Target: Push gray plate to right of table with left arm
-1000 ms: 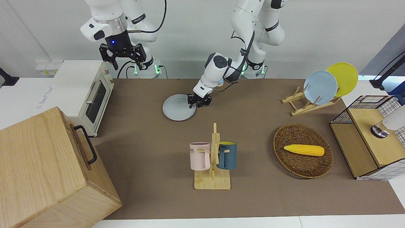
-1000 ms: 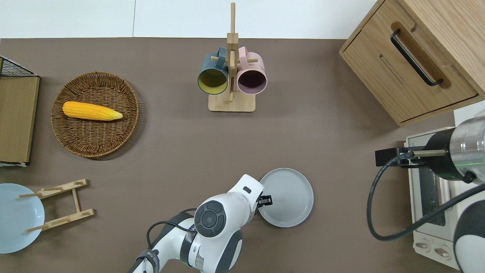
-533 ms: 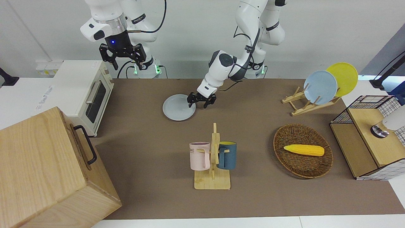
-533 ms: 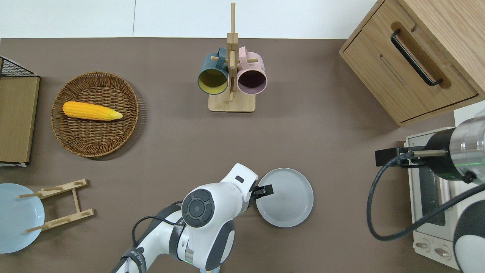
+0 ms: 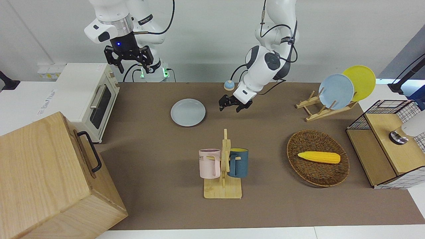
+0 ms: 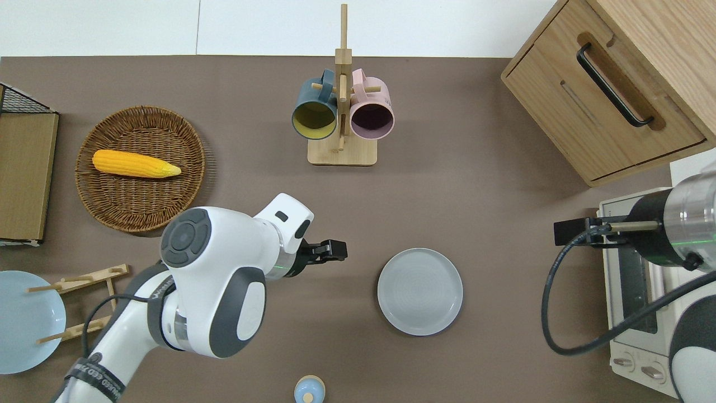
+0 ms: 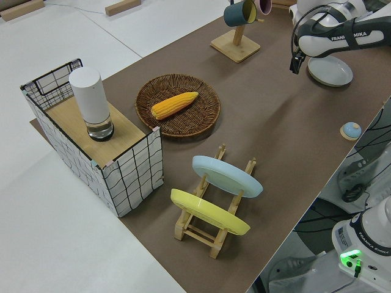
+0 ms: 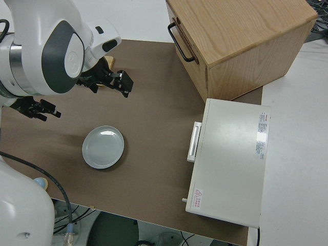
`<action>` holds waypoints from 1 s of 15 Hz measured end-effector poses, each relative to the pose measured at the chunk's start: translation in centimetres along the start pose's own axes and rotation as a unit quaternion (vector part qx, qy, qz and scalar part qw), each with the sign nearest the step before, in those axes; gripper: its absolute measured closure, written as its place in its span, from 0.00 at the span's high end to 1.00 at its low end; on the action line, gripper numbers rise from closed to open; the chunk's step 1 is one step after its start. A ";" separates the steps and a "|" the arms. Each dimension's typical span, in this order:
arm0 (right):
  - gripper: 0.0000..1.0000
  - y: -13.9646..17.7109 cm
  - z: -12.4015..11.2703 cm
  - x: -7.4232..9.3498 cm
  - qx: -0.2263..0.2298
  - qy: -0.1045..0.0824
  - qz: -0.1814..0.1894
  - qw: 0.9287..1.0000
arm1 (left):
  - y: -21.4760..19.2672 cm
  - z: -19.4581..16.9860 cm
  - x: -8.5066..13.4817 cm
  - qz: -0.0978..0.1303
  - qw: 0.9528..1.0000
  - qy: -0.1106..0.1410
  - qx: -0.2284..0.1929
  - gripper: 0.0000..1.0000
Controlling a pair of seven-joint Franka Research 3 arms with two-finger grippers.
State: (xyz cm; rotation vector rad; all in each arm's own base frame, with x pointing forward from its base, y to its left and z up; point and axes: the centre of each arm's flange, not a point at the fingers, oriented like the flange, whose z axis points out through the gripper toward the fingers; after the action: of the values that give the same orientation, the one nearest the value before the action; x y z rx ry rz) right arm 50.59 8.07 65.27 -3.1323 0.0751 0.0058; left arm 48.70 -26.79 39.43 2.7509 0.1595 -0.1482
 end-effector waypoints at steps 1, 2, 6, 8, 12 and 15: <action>1.00 0.0 0.0 0.0 0.000 0.000 0.000 1.000 | -0.8 -1.4 0.9 0.012 1.000 0.003 0.013 0.99; 1.00 0.0 0.0 0.0 0.000 0.000 0.000 1.000 | -2.2 -3.0 2.2 0.026 0.999 0.012 0.036 0.99; 1.00 0.0 0.0 0.0 0.000 0.000 0.000 1.000 | -7.9 -11.7 6.2 0.051 0.995 0.021 0.089 1.00; 1.00 0.0 0.0 0.0 0.000 0.000 0.000 1.000 | -9.6 -15.5 7.0 0.060 0.989 0.026 0.132 1.00; 1.00 0.0 0.0 0.0 0.000 0.000 0.000 1.000 | -10.8 -25.5 6.8 0.052 0.986 0.040 0.152 1.00; 1.00 0.0 0.0 0.0 0.000 0.000 0.000 1.000 | -11.9 -29.2 6.3 0.042 0.985 0.047 0.161 1.00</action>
State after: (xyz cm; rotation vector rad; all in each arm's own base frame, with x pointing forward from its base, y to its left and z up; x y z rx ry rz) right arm 50.59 8.07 65.27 -3.1323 0.0752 0.0058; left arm 55.79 -4.17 61.22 3.0832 0.0472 -0.0221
